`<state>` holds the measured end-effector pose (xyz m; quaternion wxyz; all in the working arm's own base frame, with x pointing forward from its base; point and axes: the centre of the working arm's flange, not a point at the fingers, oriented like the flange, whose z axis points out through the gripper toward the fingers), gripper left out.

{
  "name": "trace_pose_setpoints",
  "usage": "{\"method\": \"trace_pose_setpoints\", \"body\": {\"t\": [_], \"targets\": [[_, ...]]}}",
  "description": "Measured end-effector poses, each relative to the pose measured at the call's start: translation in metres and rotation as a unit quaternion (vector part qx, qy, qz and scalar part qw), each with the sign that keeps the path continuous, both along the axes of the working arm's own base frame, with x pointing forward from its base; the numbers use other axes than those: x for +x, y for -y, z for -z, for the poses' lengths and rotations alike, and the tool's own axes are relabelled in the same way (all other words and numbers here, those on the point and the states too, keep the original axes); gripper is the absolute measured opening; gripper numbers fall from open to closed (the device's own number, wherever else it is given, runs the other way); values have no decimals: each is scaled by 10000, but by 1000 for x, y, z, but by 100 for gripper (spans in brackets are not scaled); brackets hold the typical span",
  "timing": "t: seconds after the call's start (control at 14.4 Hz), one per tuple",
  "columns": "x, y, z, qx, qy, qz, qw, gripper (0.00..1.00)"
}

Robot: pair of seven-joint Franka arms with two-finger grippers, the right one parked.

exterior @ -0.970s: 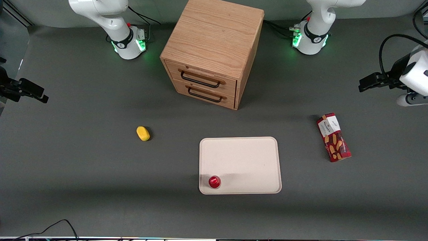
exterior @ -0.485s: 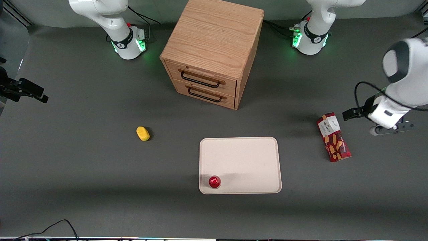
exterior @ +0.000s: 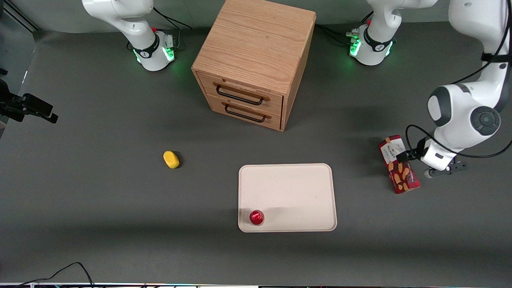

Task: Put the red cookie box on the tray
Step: 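Close the left gripper on the end of the cookie box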

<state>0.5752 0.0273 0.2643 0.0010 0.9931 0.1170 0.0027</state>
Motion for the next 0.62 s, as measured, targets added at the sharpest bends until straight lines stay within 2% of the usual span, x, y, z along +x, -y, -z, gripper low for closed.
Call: {"method": "trace_pose_setpoints", "body": {"t": [0.21, 0.28, 0.62], "targets": [[4, 1, 26, 44, 102, -14, 9999, 95], [4, 2, 28, 44, 108, -14, 9999, 88], [6, 3, 25, 32, 147, -15, 9999, 30]]}}
